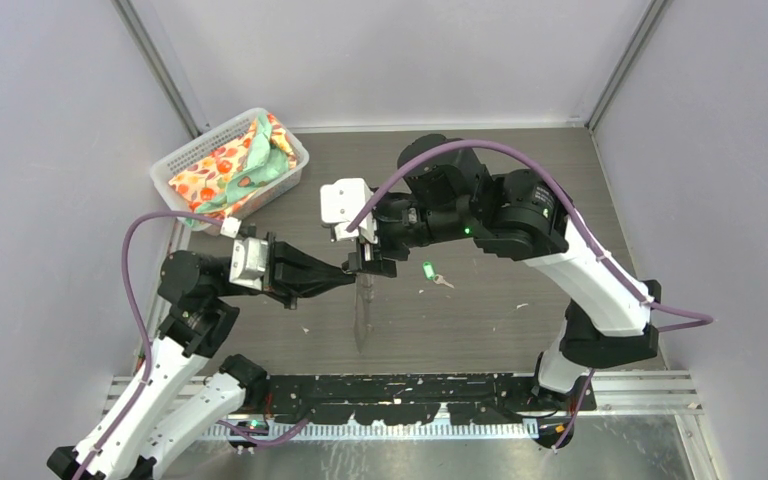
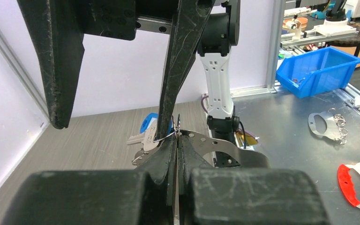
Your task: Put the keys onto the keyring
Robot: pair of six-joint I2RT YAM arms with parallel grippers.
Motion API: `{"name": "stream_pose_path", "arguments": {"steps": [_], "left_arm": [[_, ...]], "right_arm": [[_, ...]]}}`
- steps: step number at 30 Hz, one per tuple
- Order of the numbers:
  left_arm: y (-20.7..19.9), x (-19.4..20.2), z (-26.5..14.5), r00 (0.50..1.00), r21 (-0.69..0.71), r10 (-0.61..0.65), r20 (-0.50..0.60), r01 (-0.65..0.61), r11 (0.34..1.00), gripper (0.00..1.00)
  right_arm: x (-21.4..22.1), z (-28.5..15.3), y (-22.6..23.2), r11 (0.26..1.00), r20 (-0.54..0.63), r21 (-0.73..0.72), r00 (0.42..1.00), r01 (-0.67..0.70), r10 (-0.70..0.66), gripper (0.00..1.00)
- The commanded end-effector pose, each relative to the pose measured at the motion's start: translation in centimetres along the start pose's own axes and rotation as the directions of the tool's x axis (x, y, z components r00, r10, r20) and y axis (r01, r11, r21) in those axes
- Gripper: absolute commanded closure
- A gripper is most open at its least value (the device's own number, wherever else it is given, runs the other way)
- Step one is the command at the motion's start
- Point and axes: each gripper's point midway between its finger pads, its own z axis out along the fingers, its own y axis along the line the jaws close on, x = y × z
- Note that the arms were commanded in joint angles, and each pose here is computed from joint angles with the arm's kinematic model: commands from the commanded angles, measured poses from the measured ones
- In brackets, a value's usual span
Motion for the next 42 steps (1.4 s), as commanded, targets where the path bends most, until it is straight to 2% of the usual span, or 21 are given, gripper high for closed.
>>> {"name": "stream_pose_path", "arguments": {"steps": [1,8,13,22,26,42], "left_arm": [[-0.5,-3.9,0.0,0.981,-0.018,0.154,0.114,-0.153,0.988,1.0],[-1.4,-4.0,-0.2,0.979,0.007,0.158,0.127,-0.16,0.987,1.0],[-2.0,-4.2,-0.4,0.977,0.015,0.163,0.134,-0.167,0.986,1.0],[-2.8,-4.3,-0.9,0.973,0.011,0.187,0.134,-0.19,0.982,1.0],[-3.2,-4.1,-1.0,0.974,0.024,0.187,0.128,-0.191,0.981,1.0],[-3.9,-4.2,-1.5,0.969,0.023,0.207,0.139,-0.212,0.977,1.0]], "right_arm": [[1.9,-0.8,0.7,1.0,-0.079,-0.016,0.997,-0.025,0.023,0.35],[1.5,0.3,-0.3,1.0,-0.033,0.023,0.999,0.015,-0.014,0.33],[2.6,1.9,1.1,0.994,-0.072,-0.105,0.997,-0.014,0.006,0.35],[2.6,1.0,4.3,0.957,-0.075,-0.27,0.993,-0.106,0.089,0.33],[3.4,1.5,4.7,0.94,-0.111,-0.301,0.985,-0.159,0.131,0.32],[1.7,2.3,5.3,0.852,-0.058,-0.447,0.96,-0.271,0.275,0.34]]}}
